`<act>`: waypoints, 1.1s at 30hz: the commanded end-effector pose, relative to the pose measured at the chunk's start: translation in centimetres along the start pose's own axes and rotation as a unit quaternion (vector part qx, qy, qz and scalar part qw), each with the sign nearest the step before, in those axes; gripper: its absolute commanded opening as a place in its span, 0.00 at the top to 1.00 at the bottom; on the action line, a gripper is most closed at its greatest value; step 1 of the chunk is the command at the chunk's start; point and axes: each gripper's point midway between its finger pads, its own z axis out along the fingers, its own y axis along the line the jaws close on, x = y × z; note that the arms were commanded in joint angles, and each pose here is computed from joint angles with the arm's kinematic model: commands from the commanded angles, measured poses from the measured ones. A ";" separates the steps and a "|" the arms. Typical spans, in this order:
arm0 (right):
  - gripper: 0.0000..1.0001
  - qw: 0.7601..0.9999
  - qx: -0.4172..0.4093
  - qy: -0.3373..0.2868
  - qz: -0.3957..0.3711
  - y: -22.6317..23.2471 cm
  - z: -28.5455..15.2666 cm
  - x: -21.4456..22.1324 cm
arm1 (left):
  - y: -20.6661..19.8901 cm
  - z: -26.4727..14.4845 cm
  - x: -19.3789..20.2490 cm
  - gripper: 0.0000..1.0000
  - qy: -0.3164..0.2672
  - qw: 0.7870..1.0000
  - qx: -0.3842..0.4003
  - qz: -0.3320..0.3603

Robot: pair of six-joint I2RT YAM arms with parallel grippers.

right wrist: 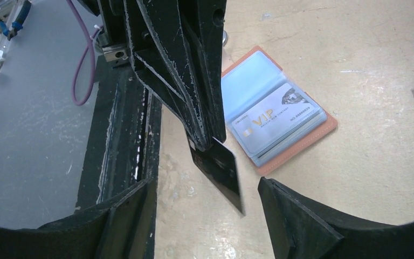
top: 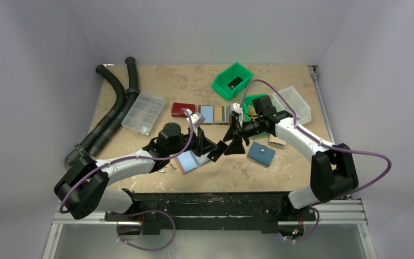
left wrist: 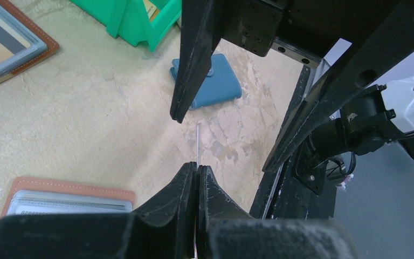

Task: Take the credit cards out of the card holder
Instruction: Remove the credit card from the card holder.

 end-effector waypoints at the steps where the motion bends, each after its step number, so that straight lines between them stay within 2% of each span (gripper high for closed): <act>1: 0.20 0.999 -0.006 0.001 -0.048 0.2 -0.3 -1.3 | -2.1 0.4 -3.0 1.00 -0.038 0.998 0.040 0.032; 7: 0.24 0.999 -0.005 0.005 -0.044 0.0 -0.1 -0.8 | -2.2 0.5 -3.1 1.00 -0.039 0.998 0.041 0.029; 10: 0.32 0.999 -0.011 0.000 -0.035 0.1 0.0 -0.7 | -2.3 0.5 -3.3 1.00 -0.042 0.998 0.045 0.029; 16: 0.64 1.000 -0.023 -0.004 -0.019 0.2 0.4 -0.9 | -2.3 0.6 -3.3 1.00 -0.043 0.998 0.044 0.023; 20: 1.00 0.999 -0.032 -0.003 -0.019 0.4 0.4 -1.1 | -2.0 0.5 -3.4 1.00 -0.046 0.998 0.035 0.020; 21: 1.00 0.999 -0.033 -0.002 -0.019 0.4 0.4 -1.2 | -1.9 0.5 -3.5 1.00 -0.047 0.998 0.028 0.019; 23: 1.00 0.999 -0.028 0.006 -0.031 0.3 0.1 -1.3 | -0.9 0.4 -3.8 0.92 -0.047 0.999 -0.006 0.008; 25: 1.00 0.999 -0.020 0.016 -0.040 0.1 -0.2 -1.4 | 0.8 0.1 -3.8 0.68 -0.032 0.998 -0.061 -0.001; 27: 1.00 0.999 0.000 0.016 -0.045 -0.7 -1.0 -1.9 | 2.0 -0.7 -4.5 0.53 -0.026 0.995 -0.098 -0.004; 30: 1.00 0.998 0.052 0.007 -0.041 -2.8 -2.9 -2.9 | 2.9 -2.4 -6.0 0.38 -0.039 0.993 -0.106 -0.026; 33: 1.00 0.991 0.134 -0.004 -0.029 -6.2 -6.2 -4.6 | 4.0 -4.3 -7.7 0.28 -0.053 0.992 -0.107 -0.047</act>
